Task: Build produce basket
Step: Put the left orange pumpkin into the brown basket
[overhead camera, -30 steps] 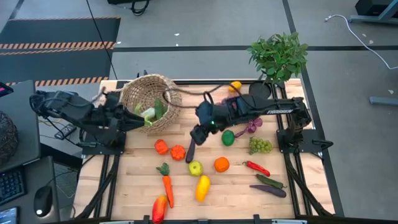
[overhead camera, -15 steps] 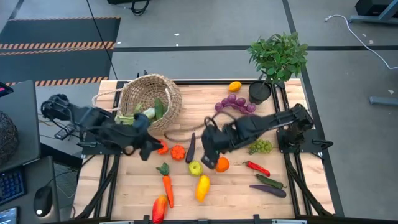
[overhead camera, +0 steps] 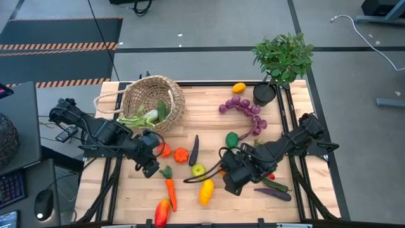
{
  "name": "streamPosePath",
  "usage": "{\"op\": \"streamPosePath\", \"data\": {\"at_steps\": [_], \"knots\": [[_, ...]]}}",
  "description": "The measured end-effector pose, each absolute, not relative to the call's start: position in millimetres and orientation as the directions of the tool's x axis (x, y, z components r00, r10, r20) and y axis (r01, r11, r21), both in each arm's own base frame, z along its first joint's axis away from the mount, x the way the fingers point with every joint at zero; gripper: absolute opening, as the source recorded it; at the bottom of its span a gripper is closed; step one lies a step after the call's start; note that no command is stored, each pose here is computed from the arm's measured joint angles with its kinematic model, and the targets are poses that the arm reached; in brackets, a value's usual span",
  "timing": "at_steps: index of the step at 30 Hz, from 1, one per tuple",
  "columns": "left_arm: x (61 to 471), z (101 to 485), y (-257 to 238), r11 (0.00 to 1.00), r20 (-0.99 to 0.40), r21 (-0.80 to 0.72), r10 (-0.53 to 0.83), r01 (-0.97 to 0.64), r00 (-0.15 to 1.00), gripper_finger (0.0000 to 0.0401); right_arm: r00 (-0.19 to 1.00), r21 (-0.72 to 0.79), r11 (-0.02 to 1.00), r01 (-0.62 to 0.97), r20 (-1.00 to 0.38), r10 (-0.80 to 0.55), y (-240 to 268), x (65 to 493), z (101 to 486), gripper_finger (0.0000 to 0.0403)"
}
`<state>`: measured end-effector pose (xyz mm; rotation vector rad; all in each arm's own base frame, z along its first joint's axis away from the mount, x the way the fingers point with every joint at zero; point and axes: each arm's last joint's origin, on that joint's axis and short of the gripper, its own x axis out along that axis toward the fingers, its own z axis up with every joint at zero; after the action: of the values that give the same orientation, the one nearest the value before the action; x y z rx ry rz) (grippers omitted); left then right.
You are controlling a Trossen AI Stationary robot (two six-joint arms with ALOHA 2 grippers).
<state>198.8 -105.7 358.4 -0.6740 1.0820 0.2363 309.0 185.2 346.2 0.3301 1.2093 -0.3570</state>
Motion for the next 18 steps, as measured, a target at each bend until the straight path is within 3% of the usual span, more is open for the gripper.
{"op": "streamPosePath", "data": {"at_steps": [10, 18], "knots": [[191, 357, -114, 0.938, -0.89, -0.281, -0.174, -0.205, 0.422, 0.016, 0.408, 0.126, 0.811, 0.571, -0.901, -0.148, 210, 292, 350, 0.0248], [183, 352, -103, 0.993, -0.942, -0.116, -0.1, -0.032, 0.322, 0.0193, 0.449, 0.237, 0.64, 0.731, -0.873, -0.189, 210, 292, 353, 0.0248]]}}
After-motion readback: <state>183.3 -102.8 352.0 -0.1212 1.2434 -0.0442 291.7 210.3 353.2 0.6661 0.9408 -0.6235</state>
